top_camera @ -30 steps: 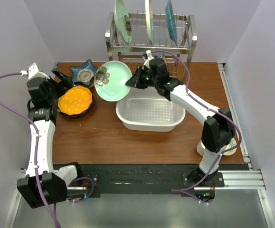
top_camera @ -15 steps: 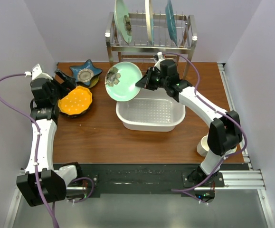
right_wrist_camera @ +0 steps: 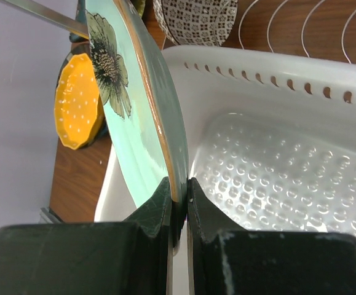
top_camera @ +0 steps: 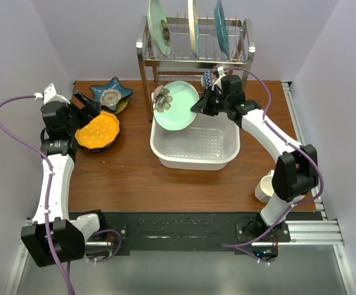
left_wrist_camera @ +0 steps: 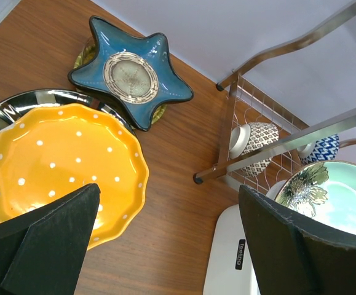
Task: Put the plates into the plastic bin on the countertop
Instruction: Place the plate in the plastic bin.
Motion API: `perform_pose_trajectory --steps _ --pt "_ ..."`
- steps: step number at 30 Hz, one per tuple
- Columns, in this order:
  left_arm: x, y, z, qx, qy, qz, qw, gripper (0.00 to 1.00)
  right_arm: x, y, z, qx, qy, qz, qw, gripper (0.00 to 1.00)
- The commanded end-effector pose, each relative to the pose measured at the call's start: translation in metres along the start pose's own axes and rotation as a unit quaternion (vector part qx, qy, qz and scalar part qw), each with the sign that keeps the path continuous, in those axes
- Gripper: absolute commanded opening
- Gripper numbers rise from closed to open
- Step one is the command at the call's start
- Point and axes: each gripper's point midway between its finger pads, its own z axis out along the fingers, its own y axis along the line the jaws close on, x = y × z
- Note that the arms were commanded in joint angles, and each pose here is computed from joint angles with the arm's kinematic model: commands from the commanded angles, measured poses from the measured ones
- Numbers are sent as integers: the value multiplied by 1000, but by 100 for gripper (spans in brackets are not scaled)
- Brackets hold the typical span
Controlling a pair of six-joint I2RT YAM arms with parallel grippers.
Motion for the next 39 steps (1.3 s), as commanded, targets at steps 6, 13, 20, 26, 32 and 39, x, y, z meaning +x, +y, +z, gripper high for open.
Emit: perform_pose_trajectory --steps 6,13,20,26,32,39 --pt "0 -11 2 24 -3 -3 1000 100 -52 56 -58 -86 -64 -55 993 0" --pt "7 -10 5 27 3 -2 1000 100 -48 51 -68 -75 -52 -61 994 0" --pt "13 -6 8 26 10 -3 1000 100 -39 45 -67 -68 -21 -61 996 0" --pt "16 -4 9 25 9 -4 1000 100 -23 37 -63 -65 11 -61 996 0" --pt "18 -3 10 25 10 -3 1000 100 -8 26 -57 -57 38 -57 996 0" --pt "22 -1 12 25 13 -4 1000 100 12 12 -49 -55 75 -52 994 0"
